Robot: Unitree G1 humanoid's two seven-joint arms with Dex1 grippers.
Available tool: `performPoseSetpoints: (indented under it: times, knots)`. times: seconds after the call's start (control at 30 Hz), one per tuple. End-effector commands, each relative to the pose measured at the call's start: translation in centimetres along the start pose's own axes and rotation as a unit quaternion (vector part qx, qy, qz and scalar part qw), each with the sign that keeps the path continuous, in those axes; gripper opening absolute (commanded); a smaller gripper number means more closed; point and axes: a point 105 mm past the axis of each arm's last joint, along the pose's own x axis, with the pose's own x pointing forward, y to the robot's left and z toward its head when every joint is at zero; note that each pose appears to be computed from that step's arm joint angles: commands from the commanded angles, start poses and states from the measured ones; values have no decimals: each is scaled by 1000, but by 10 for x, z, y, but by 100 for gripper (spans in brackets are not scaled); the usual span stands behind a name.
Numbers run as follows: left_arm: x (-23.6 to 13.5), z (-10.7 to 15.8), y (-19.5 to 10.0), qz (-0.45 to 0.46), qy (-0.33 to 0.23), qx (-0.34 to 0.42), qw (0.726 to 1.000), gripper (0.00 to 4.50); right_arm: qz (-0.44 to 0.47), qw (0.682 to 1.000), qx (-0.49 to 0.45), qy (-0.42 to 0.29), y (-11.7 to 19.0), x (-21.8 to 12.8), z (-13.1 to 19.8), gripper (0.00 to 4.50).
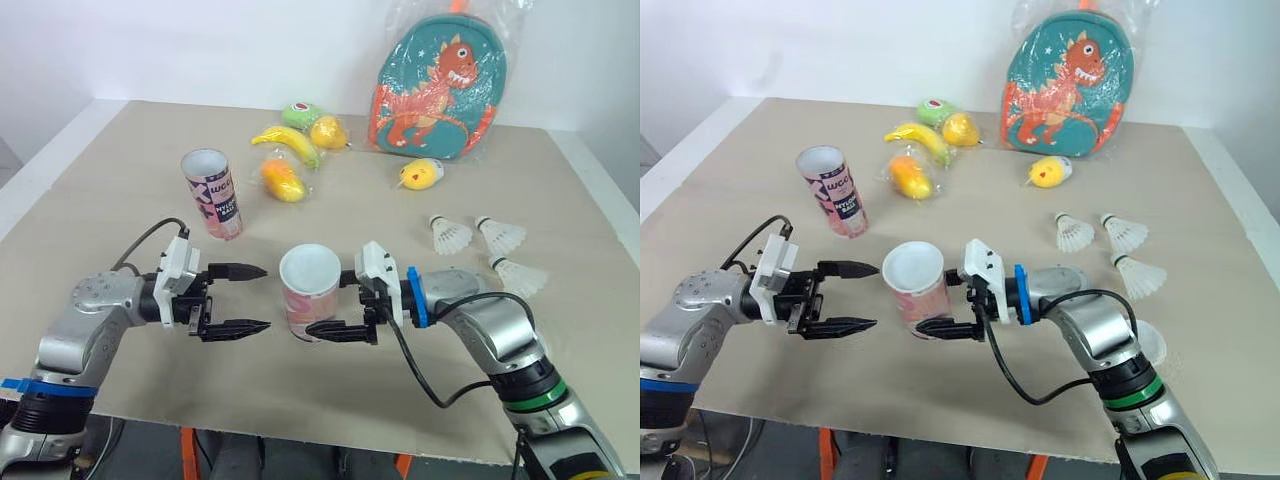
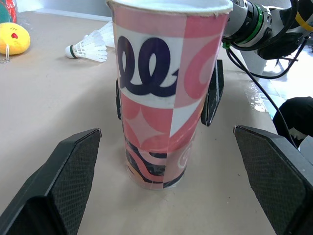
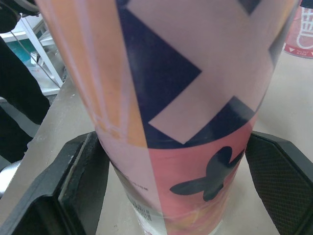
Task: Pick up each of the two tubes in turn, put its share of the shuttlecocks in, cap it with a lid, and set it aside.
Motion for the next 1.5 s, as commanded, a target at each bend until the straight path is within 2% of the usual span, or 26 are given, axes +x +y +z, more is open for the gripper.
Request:
performPoseSetpoints:
  times: [0.03,0.3,0.4,0.47,0.5,0.67,0.8,0.93,1.0,1.1,1.13,1.23,1.3,1.5]
  knots:
    - [6,12,-1,-11,-7,23,1000,450,6,1000,-18,-2,3,-1,5,448]
    - [11,13,1,-18,-7,22,1000,450,5,1000,-18,-5,3,1,7,448]
    - [13,13,1,-20,-8,22,1000,450,3,1000,-13,-8,3,-1,6,373]
    - [14,13,0,-21,-10,21,1000,450,-3,1000,-10,-13,2,-3,8,288]
    - [15,13,0,-21,-10,21,1000,450,-5,1000,-8,-17,1,-4,9,263]
    - [18,13,0,-25,-12,19,999,450,-23,999,-3,-33,-4,-14,16,263]
    - [21,13,2,-28,-14,20,999,450,-49,996,0,-72,-8,-30,33,263]
    - [29,13,4,-35,-22,21,999,450,-164,981,-4,-101,-28,-78,46,263]
    - [35,16,5,-38,-34,20,998,450,-259,960,-2,-109,-45,-120,46,263]
    - [49,19,7,-50,-57,14,997,450,-438,890,8,-126,-67,-207,44,263]
    - [52,19,6,-56,-60,12,997,450,-474,871,14,-129,-69,-228,43,263]
    - [69,19,6,-77,-75,9,994,450,-609,781,40,-128,-61,-307,28,263]
    - [75,21,7,-83,-84,6,993,450,-653,745,48,-123,-48,-336,20,263]
    - [82,20,7,-92,-99,-4,991,450,-716,681,90,-126,-16,-381,-5,263]
